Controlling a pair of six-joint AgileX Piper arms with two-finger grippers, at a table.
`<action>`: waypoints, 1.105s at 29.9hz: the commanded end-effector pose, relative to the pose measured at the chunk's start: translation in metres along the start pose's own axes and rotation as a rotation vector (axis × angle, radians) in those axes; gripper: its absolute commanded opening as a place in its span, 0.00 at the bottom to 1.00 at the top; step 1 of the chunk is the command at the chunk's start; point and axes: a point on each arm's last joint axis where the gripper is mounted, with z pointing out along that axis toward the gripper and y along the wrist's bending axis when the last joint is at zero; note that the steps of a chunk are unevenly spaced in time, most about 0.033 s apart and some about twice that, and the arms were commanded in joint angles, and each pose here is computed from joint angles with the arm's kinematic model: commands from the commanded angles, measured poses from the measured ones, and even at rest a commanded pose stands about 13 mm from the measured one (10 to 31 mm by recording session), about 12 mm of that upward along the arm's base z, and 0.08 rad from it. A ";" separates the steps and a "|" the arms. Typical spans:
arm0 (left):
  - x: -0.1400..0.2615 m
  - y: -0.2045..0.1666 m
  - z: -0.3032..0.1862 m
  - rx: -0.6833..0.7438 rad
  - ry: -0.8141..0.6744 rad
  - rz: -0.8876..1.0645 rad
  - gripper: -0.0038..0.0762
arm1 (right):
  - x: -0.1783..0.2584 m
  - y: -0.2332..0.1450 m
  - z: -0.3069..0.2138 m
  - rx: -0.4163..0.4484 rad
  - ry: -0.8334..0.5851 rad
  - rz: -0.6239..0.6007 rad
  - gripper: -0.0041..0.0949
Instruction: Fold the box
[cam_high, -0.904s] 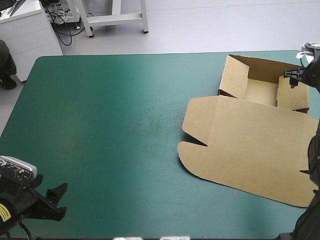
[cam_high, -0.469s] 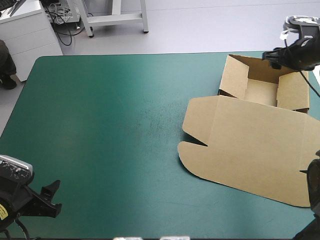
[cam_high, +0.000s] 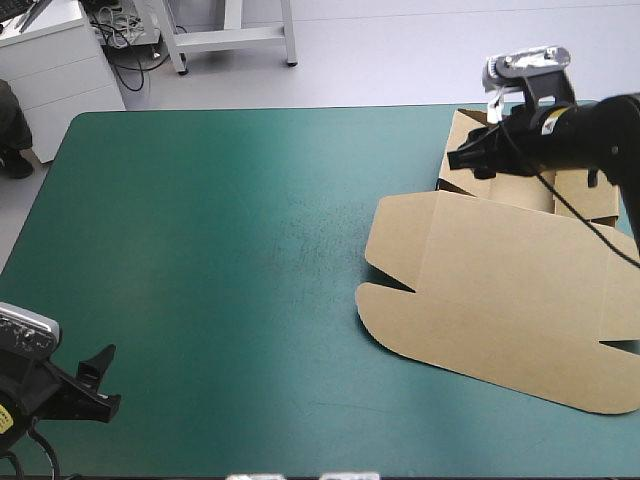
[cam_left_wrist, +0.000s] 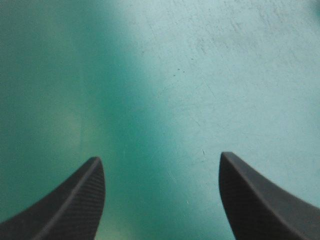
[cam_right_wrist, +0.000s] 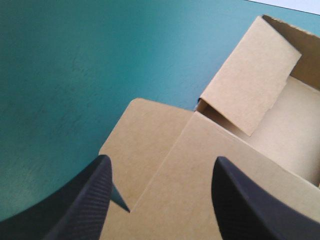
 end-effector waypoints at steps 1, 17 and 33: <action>-0.012 0.002 -0.003 -0.013 -0.094 0.009 0.64 | 0.012 0.014 -0.035 -0.016 -0.155 -0.040 0.54; 0.009 -0.009 0.026 0.049 -0.040 -0.001 0.63 | 0.132 0.021 -0.074 -0.008 -0.307 -0.212 0.31; 0.067 -0.016 0.022 0.089 -0.215 -0.035 0.53 | 0.237 0.019 -0.068 -0.012 -0.296 -0.185 0.02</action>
